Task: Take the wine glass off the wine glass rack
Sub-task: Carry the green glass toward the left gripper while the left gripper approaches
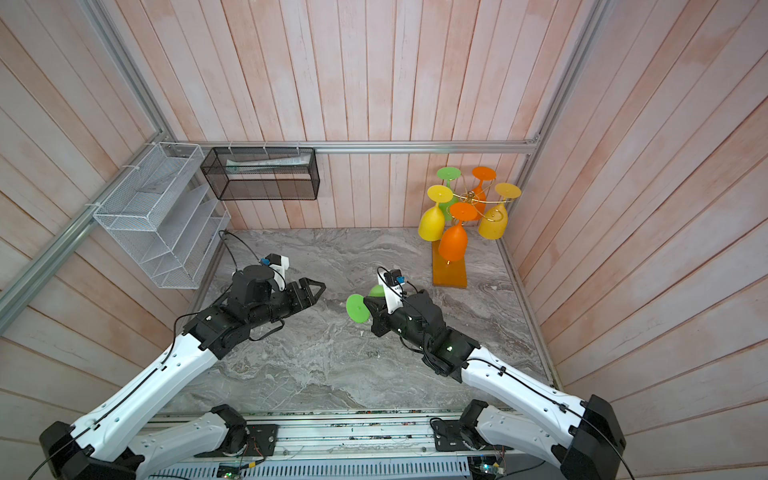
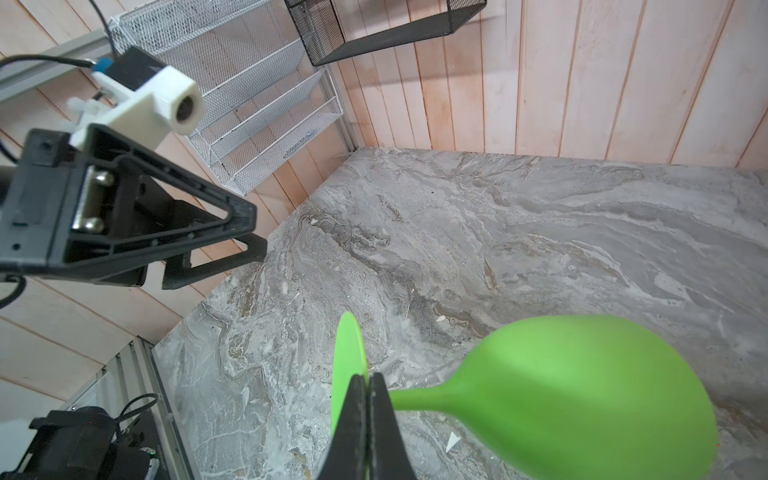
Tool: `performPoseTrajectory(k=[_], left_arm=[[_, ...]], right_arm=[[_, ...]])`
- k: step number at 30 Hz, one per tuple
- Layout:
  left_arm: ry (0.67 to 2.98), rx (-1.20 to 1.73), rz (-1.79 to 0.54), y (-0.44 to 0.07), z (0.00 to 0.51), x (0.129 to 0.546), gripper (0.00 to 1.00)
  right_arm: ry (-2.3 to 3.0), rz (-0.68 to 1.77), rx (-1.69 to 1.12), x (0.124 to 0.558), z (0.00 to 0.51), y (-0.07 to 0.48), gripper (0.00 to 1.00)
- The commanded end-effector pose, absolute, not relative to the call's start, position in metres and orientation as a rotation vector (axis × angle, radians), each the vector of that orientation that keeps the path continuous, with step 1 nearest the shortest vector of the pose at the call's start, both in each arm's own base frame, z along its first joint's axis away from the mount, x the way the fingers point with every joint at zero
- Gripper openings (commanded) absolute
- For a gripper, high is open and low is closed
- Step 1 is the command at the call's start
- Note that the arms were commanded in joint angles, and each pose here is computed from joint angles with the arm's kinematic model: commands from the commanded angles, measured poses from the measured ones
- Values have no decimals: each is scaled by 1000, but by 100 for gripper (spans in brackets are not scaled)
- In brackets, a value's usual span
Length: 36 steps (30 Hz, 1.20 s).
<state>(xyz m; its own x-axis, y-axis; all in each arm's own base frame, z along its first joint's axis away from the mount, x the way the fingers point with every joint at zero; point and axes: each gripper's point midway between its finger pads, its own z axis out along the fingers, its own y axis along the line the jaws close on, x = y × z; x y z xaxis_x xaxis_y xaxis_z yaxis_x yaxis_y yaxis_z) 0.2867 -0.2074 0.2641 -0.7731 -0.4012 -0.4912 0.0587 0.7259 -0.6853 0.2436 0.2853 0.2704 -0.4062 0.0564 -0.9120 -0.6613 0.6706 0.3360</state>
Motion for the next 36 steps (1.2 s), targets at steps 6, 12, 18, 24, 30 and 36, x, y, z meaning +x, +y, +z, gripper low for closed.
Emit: performPoseTrajectory(k=[6, 12, 18, 24, 30, 36], left_arm=[[2200, 39, -937, -216, 278, 281, 82], [1859, 432, -784, -212, 310, 269, 77], [1607, 750, -577, -226, 324, 250, 74], [1422, 1026, -153, -246, 309, 247, 73], [1249, 1063, 97, -249, 324, 268, 67], [1168, 1140, 212, -259, 325, 277, 62]], right_arm=[[1812, 900, -444, 268, 306, 316, 0], [1987, 1069, -249, 286, 306, 321, 0], [2061, 1282, -121, 295, 310, 314, 0], [2027, 1388, -64, 304, 323, 303, 0], [2013, 1400, -72, 305, 324, 299, 0], [2014, 1433, -70, 305, 321, 299, 0]])
